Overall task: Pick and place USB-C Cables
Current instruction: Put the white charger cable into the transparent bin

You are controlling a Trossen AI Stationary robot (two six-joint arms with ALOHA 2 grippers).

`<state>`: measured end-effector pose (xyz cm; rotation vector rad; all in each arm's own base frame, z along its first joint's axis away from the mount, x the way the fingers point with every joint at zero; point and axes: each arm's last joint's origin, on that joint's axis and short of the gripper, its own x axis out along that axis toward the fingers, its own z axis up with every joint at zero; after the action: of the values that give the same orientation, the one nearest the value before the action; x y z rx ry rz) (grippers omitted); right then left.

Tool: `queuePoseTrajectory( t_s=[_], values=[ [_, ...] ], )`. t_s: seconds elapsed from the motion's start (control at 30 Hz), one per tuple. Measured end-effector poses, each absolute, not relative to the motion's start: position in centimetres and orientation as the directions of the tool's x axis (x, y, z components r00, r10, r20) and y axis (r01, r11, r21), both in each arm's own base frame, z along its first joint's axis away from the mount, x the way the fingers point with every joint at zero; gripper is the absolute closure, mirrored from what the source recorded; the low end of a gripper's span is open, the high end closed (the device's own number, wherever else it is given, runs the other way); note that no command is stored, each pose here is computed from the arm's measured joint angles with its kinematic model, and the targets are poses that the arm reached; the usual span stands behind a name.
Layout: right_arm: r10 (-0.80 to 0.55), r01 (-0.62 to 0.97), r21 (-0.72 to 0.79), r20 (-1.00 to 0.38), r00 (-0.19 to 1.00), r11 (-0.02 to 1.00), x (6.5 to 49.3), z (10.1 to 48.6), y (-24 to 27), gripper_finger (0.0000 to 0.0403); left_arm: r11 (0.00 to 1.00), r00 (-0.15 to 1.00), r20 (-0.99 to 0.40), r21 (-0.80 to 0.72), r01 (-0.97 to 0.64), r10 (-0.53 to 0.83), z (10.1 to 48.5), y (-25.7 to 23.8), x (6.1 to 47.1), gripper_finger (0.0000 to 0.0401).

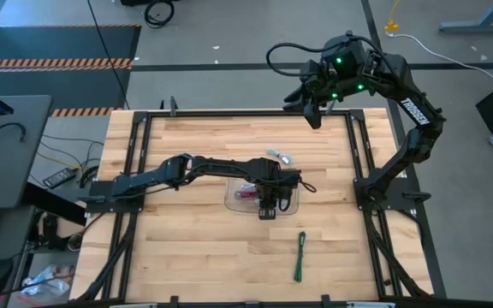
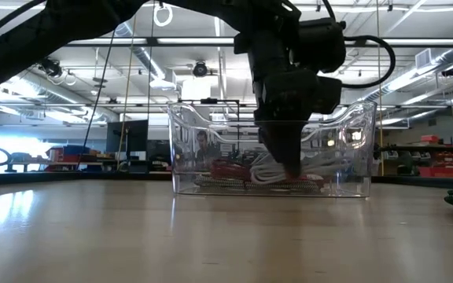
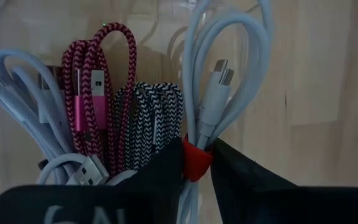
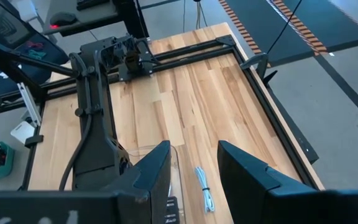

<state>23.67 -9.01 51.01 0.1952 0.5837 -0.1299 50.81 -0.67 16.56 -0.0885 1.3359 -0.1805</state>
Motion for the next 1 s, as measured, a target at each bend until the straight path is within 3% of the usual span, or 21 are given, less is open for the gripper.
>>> queuePoseTrajectory(
  t_s=[0.73,1.0],
  values=[
    [-0.055,0.159,0.133,-0.571,0.819,0.978,23.58,50.88,-8.94,0.0265,0.981,0.254,-0.95,-0.155,0.121,-0.181,16.66,-0.72,51.13,0.0306],
    [-0.043,0.149,0.137,-0.579,0.814,0.979,23.53,50.79,-8.88,0.0265,0.981,0.258,-0.949,-0.155,0.121,-0.181,16.74,-0.73,51.14,0.0254]
  ],
)
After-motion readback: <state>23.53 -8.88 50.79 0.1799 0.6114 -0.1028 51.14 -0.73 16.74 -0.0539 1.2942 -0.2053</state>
